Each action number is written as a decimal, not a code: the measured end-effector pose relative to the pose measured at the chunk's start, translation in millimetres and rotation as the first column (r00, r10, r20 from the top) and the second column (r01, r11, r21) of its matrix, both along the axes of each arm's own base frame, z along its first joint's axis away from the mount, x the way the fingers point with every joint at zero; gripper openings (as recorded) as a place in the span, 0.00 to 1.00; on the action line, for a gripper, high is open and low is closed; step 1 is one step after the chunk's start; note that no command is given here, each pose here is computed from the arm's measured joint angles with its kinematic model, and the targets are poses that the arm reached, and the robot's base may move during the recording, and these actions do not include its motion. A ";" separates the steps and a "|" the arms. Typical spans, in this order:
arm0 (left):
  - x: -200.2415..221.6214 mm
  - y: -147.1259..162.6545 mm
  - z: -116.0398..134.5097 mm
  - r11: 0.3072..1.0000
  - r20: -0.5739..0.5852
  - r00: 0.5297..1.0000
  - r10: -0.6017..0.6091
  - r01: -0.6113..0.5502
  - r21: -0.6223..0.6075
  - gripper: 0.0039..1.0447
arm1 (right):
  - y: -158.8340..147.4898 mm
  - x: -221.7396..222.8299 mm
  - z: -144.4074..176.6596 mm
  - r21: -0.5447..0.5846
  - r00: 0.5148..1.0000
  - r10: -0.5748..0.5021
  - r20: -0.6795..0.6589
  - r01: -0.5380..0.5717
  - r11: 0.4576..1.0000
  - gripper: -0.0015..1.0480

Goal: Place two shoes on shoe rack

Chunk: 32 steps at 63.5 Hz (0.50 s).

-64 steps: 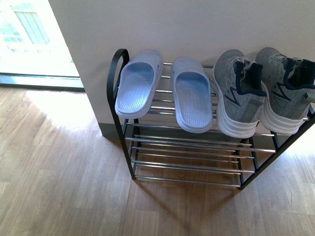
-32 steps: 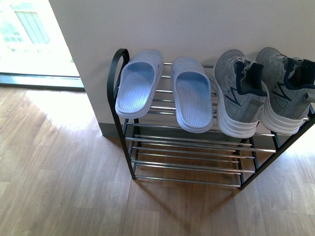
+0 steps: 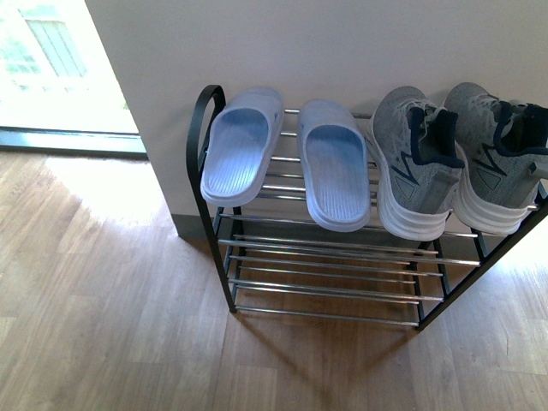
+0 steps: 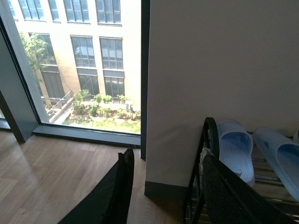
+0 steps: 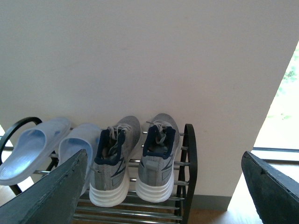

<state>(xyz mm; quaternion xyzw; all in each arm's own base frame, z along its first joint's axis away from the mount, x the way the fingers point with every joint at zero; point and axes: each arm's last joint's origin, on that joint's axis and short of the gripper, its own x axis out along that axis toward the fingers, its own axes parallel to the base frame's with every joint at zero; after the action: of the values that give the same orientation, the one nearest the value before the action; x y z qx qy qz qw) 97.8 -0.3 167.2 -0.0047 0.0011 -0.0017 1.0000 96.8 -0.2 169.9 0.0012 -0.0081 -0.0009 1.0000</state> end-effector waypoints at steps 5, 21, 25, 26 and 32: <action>0.0 0.0 0.0 1.000 0.000 1.000 0.000 0.000 0.000 0.55 | 0.0 0.0 0.0 0.000 1.000 0.000 0.000 0.000 1.000 0.91; 0.0 0.0 0.0 1.000 0.000 1.000 0.000 0.000 0.002 0.93 | 0.0 0.0 0.0 0.000 1.000 0.000 0.000 0.000 1.000 0.91; 0.0 0.0 0.0 1.000 0.000 1.000 0.000 0.000 0.002 0.91 | 0.0 0.0 0.0 0.000 1.000 0.000 0.000 0.000 1.000 0.91; 0.0 0.0 0.0 1.000 0.000 1.000 0.000 0.000 0.002 0.91 | 0.0 0.0 0.0 0.000 1.000 0.000 0.000 0.000 1.000 0.91; 0.0 0.0 0.0 1.000 0.000 1.000 0.000 0.000 0.002 0.91 | 0.0 0.0 0.0 0.000 1.000 0.000 0.000 0.000 1.000 0.91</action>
<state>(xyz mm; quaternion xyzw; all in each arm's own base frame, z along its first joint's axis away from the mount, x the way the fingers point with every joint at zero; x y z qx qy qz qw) 97.8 -0.3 167.2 -0.0039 0.0009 -0.0017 1.0000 96.8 -0.2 169.9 0.0014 -0.0081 -0.0011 1.0000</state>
